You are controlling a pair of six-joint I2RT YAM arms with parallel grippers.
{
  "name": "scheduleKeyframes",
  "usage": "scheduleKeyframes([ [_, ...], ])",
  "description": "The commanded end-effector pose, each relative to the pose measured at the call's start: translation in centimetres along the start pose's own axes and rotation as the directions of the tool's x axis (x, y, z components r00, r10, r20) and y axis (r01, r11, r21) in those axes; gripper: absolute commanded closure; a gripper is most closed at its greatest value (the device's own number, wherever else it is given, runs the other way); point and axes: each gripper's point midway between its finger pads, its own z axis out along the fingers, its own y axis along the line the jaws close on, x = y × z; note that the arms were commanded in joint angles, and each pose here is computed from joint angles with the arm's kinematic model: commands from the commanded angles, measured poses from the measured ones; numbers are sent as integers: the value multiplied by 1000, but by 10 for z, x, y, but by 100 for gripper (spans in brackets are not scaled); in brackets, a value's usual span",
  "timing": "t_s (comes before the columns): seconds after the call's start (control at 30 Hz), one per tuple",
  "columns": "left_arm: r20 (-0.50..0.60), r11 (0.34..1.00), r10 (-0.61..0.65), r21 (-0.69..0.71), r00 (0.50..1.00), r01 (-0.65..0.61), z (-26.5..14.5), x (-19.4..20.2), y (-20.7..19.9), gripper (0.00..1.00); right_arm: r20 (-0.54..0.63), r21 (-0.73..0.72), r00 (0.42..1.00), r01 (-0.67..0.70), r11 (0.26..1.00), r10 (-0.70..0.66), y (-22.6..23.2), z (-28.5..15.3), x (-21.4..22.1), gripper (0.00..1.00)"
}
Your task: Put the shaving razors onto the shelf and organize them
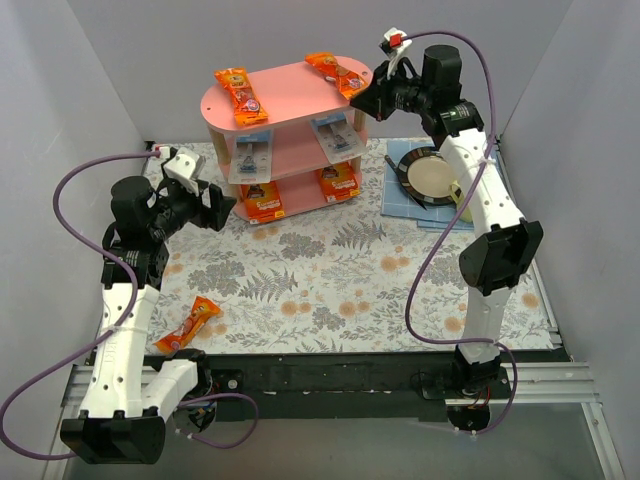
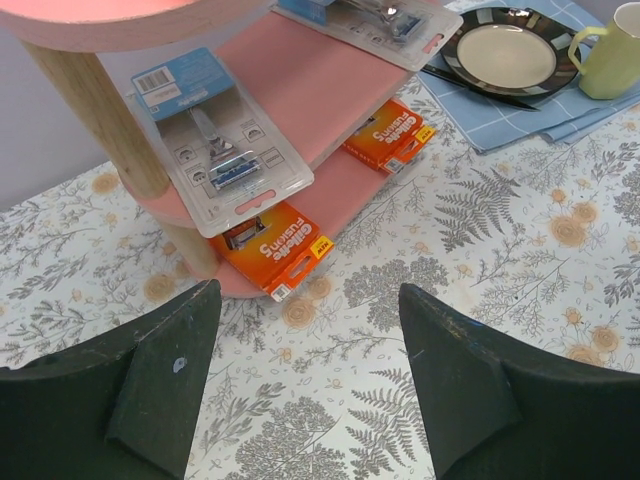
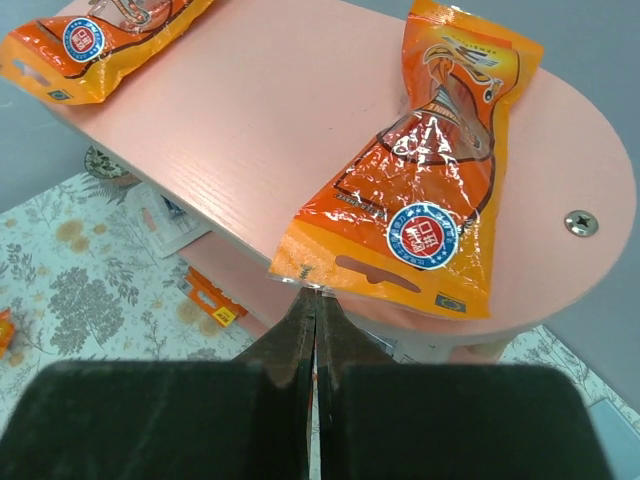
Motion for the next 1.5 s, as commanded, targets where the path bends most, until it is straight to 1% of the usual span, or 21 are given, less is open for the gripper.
scheduleKeyframes([
  [0.0,-7,999,21,-28,1000,-21,-7,-1,3,29,56,-44,998,34,998,-32,14,-3,-24,99],
  [0.1,-30,999,19,-41,999,-20,-8,4,6,28,46,-76,999,-3,997,6,26,-8,-18,99],
  [0.2,-147,995,9,-93,989,-23,-7,32,18,21,29,-102,999,-37,994,41,44,-22,-14,99],
  [0.23,-230,996,-7,-85,973,-13,-8,52,18,21,16,-109,998,-51,993,53,49,-24,-9,99],
  [0.27,-280,995,69,-51,957,-86,-11,62,19,21,0,-123,998,-65,990,65,57,-26,-3,94],
  [0.3,-328,995,89,-21,940,-102,-14,76,17,22,-31,-137,996,-86,987,82,67,-33,9,84],
  [0.33,-404,996,85,6,911,-91,-23,98,11,22,-54,-159,996,-78,984,70,77,-35,19,67],
  [0.37,-451,994,99,14,887,-104,-28,112,11,21,-75,-170,994,-89,981,77,84,-38,26,61],
  [0.53,-729,994,109,87,676,-66,-66,203,3,22,-182,-178,971,-185,966,153,117,-65,84,43],
  [0.67,-832,985,170,125,528,-119,-94,247,11,23,-197,-178,967,-198,964,163,131,-81,97,41],
  [0.73,-897,980,197,162,397,-119,-125,280,11,23,-201,-170,965,-202,965,167,134,-87,99,39],
  [0.8,-921,975,217,187,323,-121,-144,301,9,24,-200,-167,966,-200,965,166,136,-90,100,39],
  [0.87,-927,967,244,210,283,-146,-155,320,10,24,-207,-164,964,-205,965,170,136,-90,104,38],
  [1.0,-925,963,244,197,292,-183,-149,328,17,29,-199,-173,966,-202,964,167,135,-88,101,38],
  [1.1,-924,970,234,201,303,-135,-141,324,14,46,-195,-173,966,-202,964,168,133,-85,98,39],
  [1.13,-915,972,237,222,326,-82,-134,325,7,57,-195,-172,966,-204,964,169,132,-84,97,39],
  [1.23,-904,976,215,216,370,-40,-113,313,9,68,-195,-168,965,-208,963,174,131,-83,96,39],
  [1.27,-893,984,168,175,418,-22,-96,295,14,74,-197,-166,964,-211,963,178,131,-82,96,40],
  [1.33,-915,988,92,134,393,82,-82,291,13,80,-200,-152,963,-211,966,179,129,-83,97,40],
  [1.4,-902,986,-72,2,426,169,-56,265,17,82,-205,-122,962,-208,970,181,126,-85,100,40],
  [1.47,-893,956,-171,-48,417,289,-38,259,9,84,-206,-107,963,-200,974,175,125,-88,102,40],
])
